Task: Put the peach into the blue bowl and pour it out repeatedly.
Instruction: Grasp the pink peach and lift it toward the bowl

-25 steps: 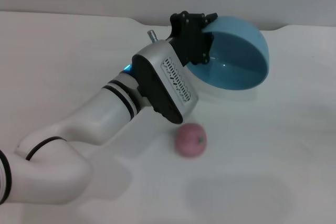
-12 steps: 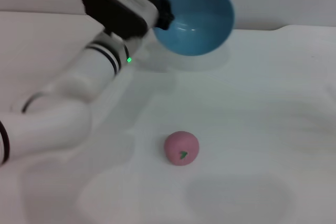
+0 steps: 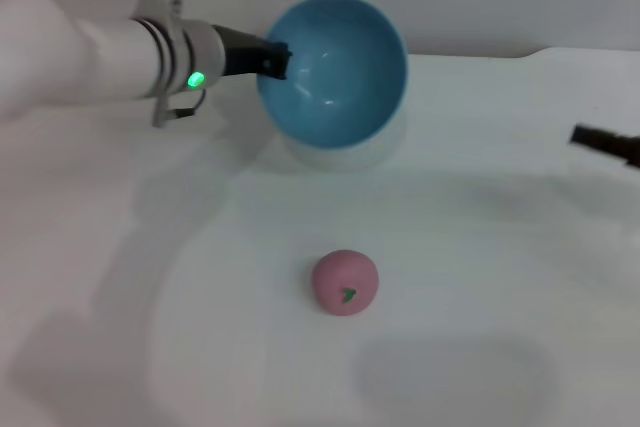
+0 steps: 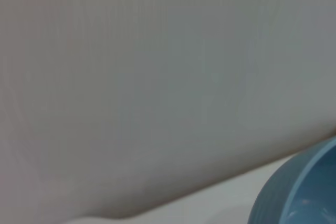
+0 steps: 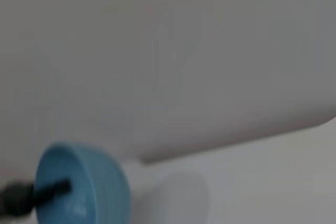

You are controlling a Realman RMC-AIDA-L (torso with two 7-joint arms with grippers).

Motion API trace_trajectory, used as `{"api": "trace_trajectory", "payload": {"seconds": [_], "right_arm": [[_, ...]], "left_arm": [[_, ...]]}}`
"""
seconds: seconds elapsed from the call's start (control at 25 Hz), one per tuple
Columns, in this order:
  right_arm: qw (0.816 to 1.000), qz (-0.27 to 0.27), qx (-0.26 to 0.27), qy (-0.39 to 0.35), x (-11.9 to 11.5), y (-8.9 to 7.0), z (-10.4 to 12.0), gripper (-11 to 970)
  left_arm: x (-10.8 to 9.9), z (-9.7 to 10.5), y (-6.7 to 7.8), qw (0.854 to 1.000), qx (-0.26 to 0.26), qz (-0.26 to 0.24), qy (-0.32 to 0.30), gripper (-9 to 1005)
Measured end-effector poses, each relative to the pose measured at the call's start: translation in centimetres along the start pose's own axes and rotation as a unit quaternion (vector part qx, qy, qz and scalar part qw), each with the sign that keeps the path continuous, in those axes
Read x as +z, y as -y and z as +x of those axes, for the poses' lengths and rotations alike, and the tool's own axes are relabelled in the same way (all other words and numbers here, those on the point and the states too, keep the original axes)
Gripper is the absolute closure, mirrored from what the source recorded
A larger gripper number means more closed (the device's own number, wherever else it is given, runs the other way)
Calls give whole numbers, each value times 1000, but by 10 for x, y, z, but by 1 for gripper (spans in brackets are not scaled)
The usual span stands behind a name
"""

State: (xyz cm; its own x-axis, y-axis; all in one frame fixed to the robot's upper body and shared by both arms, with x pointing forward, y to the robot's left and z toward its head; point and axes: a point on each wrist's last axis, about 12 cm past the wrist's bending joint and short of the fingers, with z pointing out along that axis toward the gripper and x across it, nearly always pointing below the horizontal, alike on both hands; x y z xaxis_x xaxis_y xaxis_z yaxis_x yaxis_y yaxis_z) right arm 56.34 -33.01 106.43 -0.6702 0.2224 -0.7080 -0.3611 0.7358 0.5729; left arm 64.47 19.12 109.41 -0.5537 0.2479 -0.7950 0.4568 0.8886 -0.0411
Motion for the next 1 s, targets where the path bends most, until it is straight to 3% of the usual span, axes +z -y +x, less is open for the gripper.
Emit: {"api": "trace_trajectory", "payload": {"seconds": [0.16,0.28,0.32,0.48,0.64,0.88,1.0], "right_arm": [[993,-18,-78,-81,26,-19,-6,460],[979,-47,-144,-139,59,-47,-11,460],[979,-47,-144,-139,59,-47,-11,460],[956,-77,-205,-194,91,-77,-13,459],[922,-116,-265,-259,121,-111,-5,459],[891,-167,-310,-286,137,-144,6,392],[883,-175,-322,-294,138,-149,10,390]], "left_arm": [[-20,-6,-20,997,-33,27,-59,998],[-38,-10,-31,992,-47,38,-108,998],[-38,-10,-31,992,-47,38,-108,998],[-47,-13,-31,991,-43,47,-120,998],[-52,-12,-32,989,-54,45,-130,998],[-61,-15,-37,986,-52,13,-158,997],[-62,-17,-35,986,-51,15,-159,997]]}}
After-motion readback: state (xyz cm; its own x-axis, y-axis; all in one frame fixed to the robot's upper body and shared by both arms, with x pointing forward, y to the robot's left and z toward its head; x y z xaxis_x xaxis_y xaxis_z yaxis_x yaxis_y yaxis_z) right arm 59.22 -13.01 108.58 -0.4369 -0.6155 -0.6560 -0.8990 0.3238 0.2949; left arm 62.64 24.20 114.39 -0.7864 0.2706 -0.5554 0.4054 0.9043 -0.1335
